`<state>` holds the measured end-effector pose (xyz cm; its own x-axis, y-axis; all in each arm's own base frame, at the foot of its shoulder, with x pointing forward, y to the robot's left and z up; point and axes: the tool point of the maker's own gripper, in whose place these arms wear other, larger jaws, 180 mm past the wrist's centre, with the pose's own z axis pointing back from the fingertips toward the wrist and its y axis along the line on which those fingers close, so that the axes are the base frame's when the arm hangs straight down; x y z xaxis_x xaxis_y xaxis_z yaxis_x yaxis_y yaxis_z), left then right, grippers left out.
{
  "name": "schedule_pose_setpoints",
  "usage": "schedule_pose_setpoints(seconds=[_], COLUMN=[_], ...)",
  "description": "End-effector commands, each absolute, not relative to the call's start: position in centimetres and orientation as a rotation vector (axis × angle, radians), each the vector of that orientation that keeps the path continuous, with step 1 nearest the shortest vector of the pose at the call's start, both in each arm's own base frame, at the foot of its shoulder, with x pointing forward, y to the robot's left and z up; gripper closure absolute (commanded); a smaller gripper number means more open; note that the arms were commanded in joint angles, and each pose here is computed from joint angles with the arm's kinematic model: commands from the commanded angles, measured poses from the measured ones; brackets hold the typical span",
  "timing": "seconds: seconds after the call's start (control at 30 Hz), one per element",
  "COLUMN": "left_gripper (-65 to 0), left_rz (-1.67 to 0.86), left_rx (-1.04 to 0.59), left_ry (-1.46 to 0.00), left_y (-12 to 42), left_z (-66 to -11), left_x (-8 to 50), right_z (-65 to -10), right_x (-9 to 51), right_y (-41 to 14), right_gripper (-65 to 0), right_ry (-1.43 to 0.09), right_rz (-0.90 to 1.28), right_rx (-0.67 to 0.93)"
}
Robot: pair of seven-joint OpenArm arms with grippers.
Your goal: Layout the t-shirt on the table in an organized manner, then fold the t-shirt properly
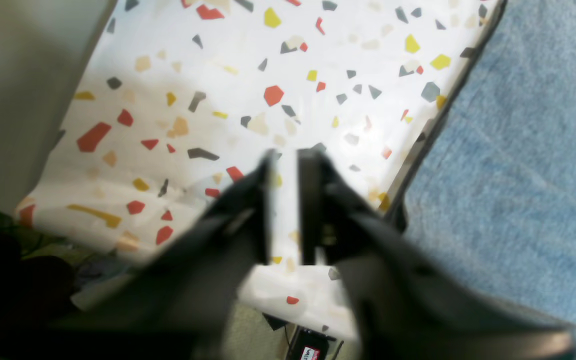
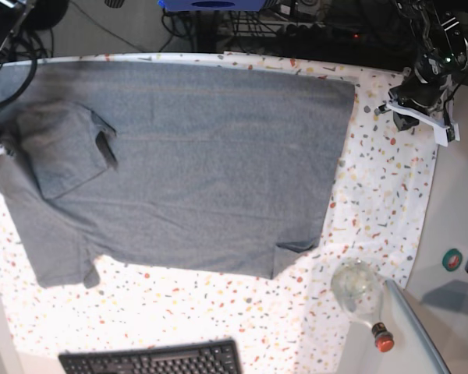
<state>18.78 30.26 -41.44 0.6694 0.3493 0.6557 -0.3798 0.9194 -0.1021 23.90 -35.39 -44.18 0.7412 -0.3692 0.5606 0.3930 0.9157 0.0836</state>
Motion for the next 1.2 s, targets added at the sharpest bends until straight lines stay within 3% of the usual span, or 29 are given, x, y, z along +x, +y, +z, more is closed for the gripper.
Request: schedule_pose_setpoints(seconds=[0.0, 0.17, 0.33, 0.4, 0.5, 0.73, 1.17], left_gripper=[-18.3, -29.5, -37.0, -38.8, -38.8, -38.7, -38.3], left_rz=[0.401, 0.403, 0.405, 0.4, 0.401, 0.405, 0.405], left_rx=[0.052, 0.056, 0.056, 0.061, 0.061, 0.064, 0.066], left_ry=[-0.77, -0.785, -0.787, -0.788, -0.782, -0.764, -0.763], left_y=[30.7, 30.9, 30.9, 31.1, 31.3, 31.4, 31.5], left_z=[-40.4, -40.1, -40.1, -39.9, -40.1, -40.6, -40.6], left_x=[19.5, 20.0, 20.1, 20.1, 20.0, 19.5, 19.5], right_z=[-42.8, -43.8, -40.4, -39.2, -38.0, -43.1, -47.9], right_x=[24.6, 23.4, 25.0, 26.2, 29.5, 36.4, 35.2], right_y=[-36.2, -35.0, -35.3, -35.5, -37.0, -38.3, -37.8], right_gripper=[0.0, 0.0, -31.1, -38.0, -39.0, -39.0, -38.9], right_ry=[-0.662, -0.595, -0.679, -0.717, -0.752, -0.656, -0.585], right_rz=[-0.423, -0.447, -0.405, -0.391, -0.409, -0.423, -0.43], right_rx=[-0.061, -0.03, -0.065, -0.077, -0.06, 0.036, -0.003])
